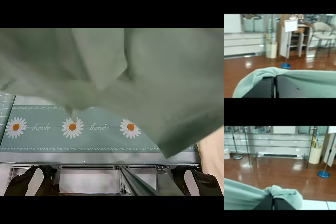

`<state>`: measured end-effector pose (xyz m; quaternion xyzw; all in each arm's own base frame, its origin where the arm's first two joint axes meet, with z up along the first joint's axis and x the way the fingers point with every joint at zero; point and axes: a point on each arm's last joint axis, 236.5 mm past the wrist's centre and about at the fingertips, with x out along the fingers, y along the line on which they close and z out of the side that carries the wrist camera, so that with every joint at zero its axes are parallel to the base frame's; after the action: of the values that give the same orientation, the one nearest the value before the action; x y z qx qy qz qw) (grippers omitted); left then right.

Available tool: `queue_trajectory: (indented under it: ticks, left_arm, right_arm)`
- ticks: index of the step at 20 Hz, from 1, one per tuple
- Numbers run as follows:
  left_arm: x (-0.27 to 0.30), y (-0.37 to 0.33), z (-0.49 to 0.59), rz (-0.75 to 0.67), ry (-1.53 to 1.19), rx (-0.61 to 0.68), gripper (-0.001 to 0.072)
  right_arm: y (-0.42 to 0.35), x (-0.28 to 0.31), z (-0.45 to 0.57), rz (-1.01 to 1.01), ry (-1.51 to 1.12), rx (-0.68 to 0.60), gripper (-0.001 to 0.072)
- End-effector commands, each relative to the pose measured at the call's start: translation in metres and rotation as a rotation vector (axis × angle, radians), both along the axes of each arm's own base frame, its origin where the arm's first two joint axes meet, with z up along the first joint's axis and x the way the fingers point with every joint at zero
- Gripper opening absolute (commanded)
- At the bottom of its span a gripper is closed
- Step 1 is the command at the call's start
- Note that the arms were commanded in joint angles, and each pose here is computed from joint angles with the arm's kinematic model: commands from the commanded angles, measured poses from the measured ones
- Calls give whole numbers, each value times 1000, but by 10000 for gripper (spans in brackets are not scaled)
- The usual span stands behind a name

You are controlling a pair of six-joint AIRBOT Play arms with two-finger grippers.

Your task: Fold the shirts.

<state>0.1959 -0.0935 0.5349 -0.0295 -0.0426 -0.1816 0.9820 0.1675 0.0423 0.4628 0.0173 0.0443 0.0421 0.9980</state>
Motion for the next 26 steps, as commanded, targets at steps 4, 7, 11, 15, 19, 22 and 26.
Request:
queue_trajectory:
  ticks: [4,7,11,15,19,22,26]
  left_arm:
    - [-39,21,-50,67,146,127,21]
    - [0,25,-136,43,438,161,21]
    - [58,25,-245,45,711,124,21]
    - [123,25,-331,70,848,58,21]
    - [196,24,-402,92,952,-2,21]
    - [252,29,-443,159,970,-99,21]
    - [294,26,-486,171,1028,-138,21]
  right_arm:
    - [3,-28,-49,-18,198,15,22]
    - [5,-6,-55,20,248,41,22]
    - [25,48,-77,201,386,109,22]
    - [7,127,-170,249,673,212,22]
    - [17,226,-281,296,849,300,22]
    - [37,305,-346,300,873,374,22]
    - [47,378,-392,261,858,556,22]
